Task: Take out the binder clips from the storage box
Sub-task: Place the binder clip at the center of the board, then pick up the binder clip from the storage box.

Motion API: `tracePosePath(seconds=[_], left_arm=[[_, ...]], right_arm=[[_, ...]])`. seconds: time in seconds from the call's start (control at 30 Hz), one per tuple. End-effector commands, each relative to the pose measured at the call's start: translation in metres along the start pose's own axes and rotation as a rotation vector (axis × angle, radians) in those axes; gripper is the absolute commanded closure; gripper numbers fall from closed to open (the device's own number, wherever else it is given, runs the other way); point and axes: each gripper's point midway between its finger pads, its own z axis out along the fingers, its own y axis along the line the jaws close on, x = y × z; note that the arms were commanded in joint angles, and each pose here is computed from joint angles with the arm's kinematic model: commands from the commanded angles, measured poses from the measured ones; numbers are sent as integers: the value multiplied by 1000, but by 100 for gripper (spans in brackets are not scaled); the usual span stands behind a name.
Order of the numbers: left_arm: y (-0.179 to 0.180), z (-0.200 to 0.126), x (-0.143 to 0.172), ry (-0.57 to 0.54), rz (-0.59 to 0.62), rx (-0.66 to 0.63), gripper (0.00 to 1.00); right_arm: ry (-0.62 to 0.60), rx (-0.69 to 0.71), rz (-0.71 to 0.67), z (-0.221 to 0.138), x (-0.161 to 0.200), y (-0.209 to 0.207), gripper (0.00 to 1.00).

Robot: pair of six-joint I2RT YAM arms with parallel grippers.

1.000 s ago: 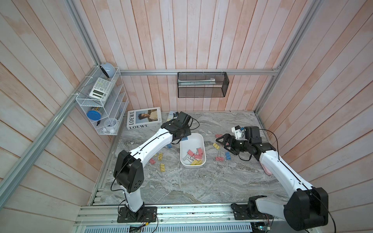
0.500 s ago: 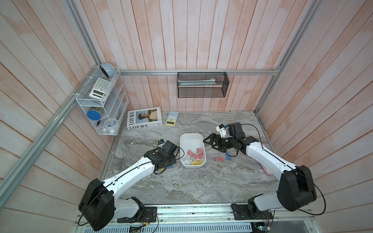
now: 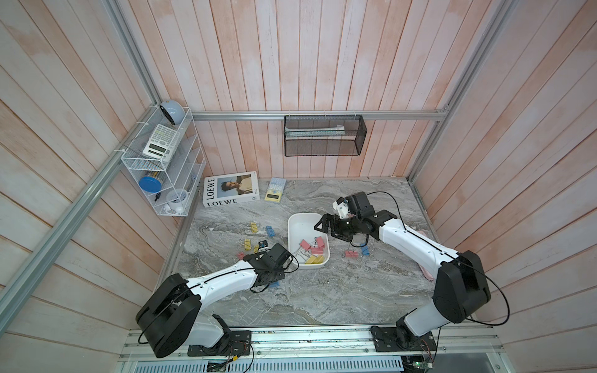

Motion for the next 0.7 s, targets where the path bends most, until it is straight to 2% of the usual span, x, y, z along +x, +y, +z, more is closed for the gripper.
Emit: tracePosePath(seconds=[0.0,0.13,0.2,0.27,0.3,0.33,0.47,0.6,0.67], left_arm=[[-5,3,-7,-20,18,-7,82],[-1,-12,-16,-55,28,-31,63],[2,-24,-25,-85,26,-38,55],[5,-38,-35,-119,15,-37,37],[7,-45,-41,-137,6,-38,29],[8,-53,-47,-158,0,-33,26],[17,-75,-65,-210,-39,-26,0],[23,-91,-76,-241,-56,-15,0],[25,-95,-77,-250,-61,-9,0]], right_arm=[[65,132,-36,11,13,-11,2],[110,148,-40,30,24,-6,3],[119,140,-16,38,28,-3,15],[128,143,19,46,33,-3,28],[133,145,38,50,35,-3,32],[139,155,53,54,39,-4,35],[142,166,98,70,46,-1,46],[147,182,156,87,52,-1,55],[149,185,185,94,55,-3,56]])
